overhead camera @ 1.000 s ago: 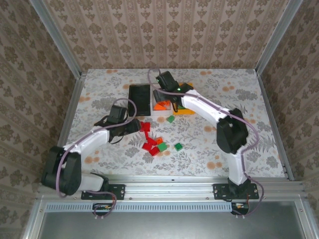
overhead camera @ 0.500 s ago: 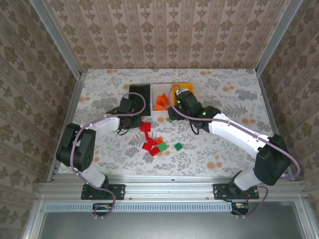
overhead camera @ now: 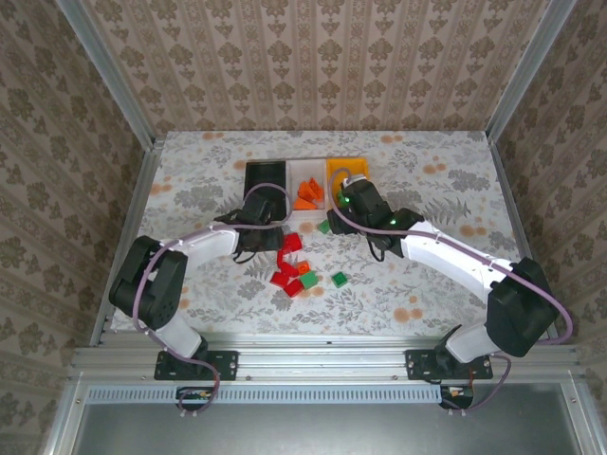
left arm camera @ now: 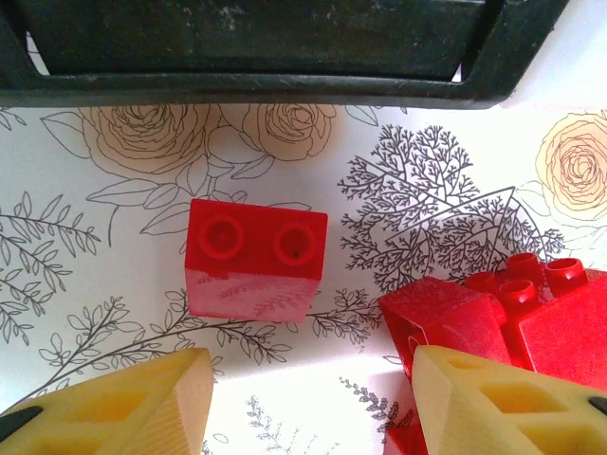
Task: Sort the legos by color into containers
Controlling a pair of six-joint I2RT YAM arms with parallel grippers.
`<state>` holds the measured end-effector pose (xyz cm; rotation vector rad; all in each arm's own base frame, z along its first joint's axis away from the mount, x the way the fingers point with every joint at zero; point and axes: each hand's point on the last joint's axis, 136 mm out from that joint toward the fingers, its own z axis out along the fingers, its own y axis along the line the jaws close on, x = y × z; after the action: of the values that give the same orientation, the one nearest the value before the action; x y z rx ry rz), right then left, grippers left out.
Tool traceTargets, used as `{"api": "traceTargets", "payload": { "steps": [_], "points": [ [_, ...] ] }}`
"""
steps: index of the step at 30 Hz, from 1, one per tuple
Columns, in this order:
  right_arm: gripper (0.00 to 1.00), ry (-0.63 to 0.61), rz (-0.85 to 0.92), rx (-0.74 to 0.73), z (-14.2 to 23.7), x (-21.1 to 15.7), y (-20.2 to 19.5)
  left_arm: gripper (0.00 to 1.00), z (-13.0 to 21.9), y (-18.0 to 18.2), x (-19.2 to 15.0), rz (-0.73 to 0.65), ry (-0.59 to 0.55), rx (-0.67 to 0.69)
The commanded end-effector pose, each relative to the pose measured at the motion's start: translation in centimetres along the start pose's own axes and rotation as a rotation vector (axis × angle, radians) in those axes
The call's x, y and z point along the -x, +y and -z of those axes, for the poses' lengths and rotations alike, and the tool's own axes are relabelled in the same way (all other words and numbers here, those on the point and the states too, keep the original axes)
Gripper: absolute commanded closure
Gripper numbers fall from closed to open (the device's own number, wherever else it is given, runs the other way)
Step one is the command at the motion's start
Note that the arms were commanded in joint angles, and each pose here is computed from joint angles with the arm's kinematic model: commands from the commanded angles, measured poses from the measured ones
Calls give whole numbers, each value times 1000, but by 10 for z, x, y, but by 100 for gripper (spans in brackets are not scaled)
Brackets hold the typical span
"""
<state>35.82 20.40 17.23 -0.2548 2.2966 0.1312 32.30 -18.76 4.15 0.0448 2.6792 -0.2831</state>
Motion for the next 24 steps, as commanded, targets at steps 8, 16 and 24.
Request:
{"api": "traceTargets", "payload": {
  "steps": [8, 16, 24],
  "points": [
    [21, 6, -18, 2, -3, -11, -5, 42, -8, 17, 12, -47, 5, 108],
    [21, 4, -67, 52, -5, -29, -1, 50, -26, 10, 24, -95, -4, 53],
    [23, -17, -107, 40, -16, -43, -5, 65, -23, 12, 23, -168, -39, 58]
  ]
}}
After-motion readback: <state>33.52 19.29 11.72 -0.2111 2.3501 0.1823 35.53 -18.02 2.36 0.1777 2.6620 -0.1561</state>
